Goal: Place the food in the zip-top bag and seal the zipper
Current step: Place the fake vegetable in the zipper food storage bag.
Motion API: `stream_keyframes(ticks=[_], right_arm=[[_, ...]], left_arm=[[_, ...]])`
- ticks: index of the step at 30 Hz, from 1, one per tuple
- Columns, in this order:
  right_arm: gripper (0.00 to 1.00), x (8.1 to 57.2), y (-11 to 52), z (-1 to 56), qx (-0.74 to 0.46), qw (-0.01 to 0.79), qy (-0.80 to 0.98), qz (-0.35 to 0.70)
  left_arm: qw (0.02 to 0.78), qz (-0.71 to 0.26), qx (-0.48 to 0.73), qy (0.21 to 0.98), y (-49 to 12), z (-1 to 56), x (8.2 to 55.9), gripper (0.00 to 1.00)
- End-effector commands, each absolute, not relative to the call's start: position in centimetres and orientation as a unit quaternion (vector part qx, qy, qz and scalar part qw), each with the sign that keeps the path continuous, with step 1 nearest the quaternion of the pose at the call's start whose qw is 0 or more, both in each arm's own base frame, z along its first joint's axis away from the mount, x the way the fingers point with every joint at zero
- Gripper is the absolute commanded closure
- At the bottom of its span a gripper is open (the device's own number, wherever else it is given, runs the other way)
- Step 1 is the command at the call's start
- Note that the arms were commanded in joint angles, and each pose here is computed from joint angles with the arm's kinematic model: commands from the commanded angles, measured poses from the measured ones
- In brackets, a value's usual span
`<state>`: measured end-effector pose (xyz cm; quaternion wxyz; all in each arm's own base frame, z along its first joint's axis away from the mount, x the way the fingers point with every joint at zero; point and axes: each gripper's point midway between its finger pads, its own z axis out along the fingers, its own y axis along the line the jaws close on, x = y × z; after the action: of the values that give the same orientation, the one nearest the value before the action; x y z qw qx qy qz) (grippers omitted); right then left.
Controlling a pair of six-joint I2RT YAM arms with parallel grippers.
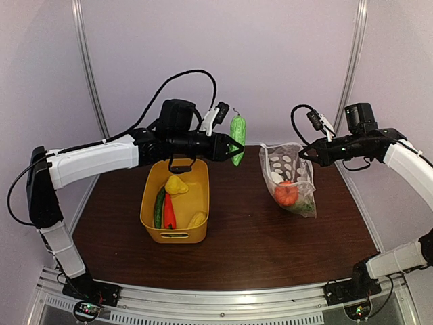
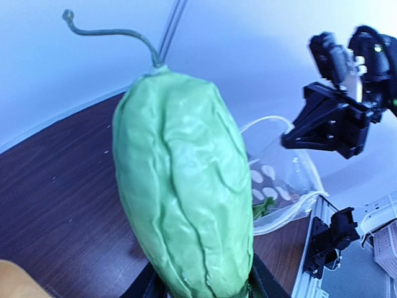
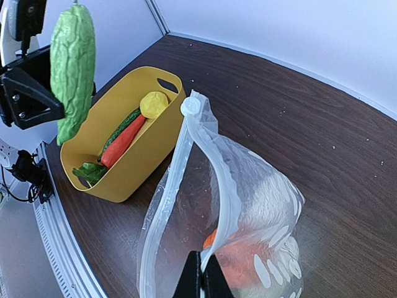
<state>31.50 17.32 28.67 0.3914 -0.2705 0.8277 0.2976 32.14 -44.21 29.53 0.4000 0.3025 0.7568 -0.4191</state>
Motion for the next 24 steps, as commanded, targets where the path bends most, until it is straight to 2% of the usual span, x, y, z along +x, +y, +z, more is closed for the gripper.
stream_keyframes(ticks=[1,8,12,19,24], right_arm=[[1.0,31.7,17.2,29.2,-0.274,0.402,0.821,0.3],[1.0,31.7,17.6,29.4,-0.273,0.398,0.818,0.313],[1.0,31.8,18.1,29.5,-0.268,0.389,0.817,0.331],[1.0,32.1,18.6,30.2,-0.263,0.382,0.814,0.349],[1.0,32.2,18.8,30.9,-0.257,0.383,0.81,0.361]], left_arm=[[0.456,-0.479,0.353,0.662,-47.4,34.2,30.0,1.0],[0.457,-0.51,0.375,0.624,-51.3,35.1,28.3,1.0],[0.467,-0.539,0.344,0.611,-52.9,35.2,28.7,1.0],[0.492,-0.535,0.293,0.621,-55.0,33.5,30.7,1.0],[0.481,-0.527,0.295,0.636,-56.3,31.3,30.7,1.0]])
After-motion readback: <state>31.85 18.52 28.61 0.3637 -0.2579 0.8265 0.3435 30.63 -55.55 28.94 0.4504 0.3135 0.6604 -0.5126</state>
